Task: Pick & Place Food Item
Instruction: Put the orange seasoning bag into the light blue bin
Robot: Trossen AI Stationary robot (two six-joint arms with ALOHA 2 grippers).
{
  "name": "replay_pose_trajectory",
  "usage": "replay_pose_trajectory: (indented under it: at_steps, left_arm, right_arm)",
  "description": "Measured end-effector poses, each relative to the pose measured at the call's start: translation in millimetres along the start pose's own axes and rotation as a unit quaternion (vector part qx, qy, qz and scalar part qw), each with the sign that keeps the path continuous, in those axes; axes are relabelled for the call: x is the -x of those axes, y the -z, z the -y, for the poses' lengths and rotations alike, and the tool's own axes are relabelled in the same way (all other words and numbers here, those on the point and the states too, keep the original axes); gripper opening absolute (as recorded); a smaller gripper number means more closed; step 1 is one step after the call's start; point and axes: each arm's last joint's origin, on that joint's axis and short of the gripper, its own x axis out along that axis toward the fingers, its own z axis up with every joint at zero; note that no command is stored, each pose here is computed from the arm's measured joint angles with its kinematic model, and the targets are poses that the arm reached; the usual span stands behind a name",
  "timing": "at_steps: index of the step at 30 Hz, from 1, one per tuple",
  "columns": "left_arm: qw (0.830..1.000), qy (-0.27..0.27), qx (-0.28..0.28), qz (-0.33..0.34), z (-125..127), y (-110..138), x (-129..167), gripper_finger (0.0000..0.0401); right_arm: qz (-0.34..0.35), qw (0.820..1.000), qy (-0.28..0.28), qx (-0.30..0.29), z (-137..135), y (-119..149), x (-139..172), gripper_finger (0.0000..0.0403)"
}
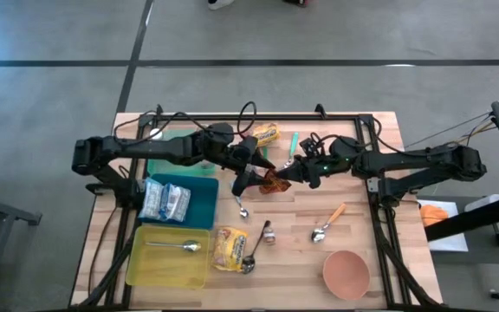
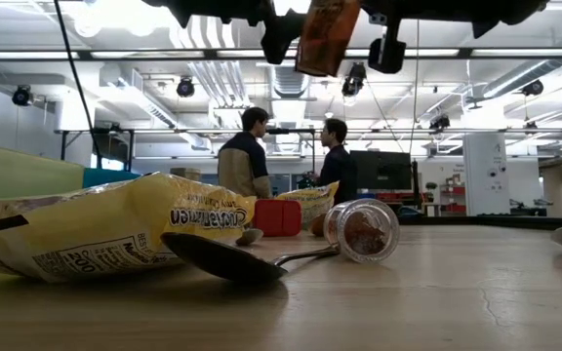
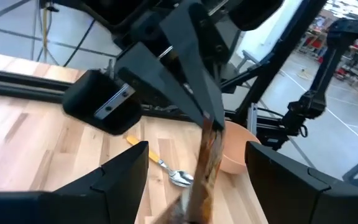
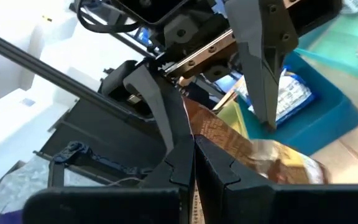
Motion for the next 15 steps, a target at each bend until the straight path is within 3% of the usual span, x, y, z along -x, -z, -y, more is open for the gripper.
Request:
replay_pose_trajectory:
  at_steps: [4,7,11,15]
  left_arm:
    - [1.000,0.010,-0.006,-0.007,3,2,-2,0.0267]
    - [1.000,0.014,-0.005,-0.009,3,2,-2,0.0240]
    - [0.999,0.031,-0.006,-0.011,4,2,-2,0.0167]
    - [0.998,0.063,-0.008,-0.016,6,2,-1,0.0067]
  right_arm:
    - [-0.011,1.000,-0.010,0.009,-4,-3,-7,0.0008]
    - [-0.014,1.000,-0.017,0.013,-7,-4,-10,0.0008]
    - [-0.015,1.000,-0.020,0.015,-9,-5,-11,0.0008]
    - [-0.015,0.999,-0.022,0.020,-11,-5,-10,0.0008]
